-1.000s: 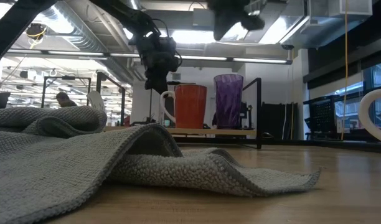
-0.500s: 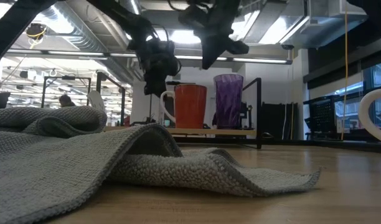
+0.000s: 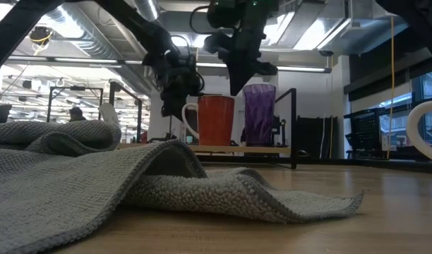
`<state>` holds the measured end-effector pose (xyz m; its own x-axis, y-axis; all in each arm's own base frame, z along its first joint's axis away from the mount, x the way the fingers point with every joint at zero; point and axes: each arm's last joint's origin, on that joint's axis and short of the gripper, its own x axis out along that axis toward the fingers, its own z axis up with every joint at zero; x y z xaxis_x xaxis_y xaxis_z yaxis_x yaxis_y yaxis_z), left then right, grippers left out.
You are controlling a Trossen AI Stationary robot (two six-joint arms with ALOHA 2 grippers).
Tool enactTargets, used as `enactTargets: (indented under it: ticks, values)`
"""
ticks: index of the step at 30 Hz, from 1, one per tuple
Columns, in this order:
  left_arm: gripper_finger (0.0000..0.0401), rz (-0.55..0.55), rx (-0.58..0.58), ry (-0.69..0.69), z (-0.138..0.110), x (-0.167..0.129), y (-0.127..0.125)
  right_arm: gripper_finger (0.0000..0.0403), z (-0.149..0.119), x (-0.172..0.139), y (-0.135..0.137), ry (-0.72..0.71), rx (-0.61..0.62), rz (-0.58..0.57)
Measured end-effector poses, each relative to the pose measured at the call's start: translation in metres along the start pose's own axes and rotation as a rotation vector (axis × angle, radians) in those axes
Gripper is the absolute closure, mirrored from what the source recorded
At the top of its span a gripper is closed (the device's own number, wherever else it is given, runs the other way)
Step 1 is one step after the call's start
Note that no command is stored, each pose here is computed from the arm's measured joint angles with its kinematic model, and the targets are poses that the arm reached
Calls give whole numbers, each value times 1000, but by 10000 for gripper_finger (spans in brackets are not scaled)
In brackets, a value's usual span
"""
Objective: Stack small to large cups/mugs on shelf
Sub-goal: Put the orange mug on the shelf
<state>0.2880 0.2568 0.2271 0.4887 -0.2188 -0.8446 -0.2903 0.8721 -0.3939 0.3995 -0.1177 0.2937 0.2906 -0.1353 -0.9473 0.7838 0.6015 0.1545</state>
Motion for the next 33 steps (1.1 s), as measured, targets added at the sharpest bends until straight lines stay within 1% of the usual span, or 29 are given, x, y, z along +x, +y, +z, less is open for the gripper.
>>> enactTargets:
  ticks: [7, 12, 22, 33]
  values:
    - [348, 2, 3, -7, 1, -1, 0, 398, 5, 17, 0, 19, -20, 4]
    - [348, -19, -6, -9, 0, -1, -1, 397, 8, 19, -1, 4, -35, 3]
    - [348, -35, -16, 18, -1, 2, -7, 396, 19, 20, -13, -23, -6, -2]
    - [348, -43, -4, 33, 1, 7, -16, 396, 20, 20, -13, -30, -4, 6]
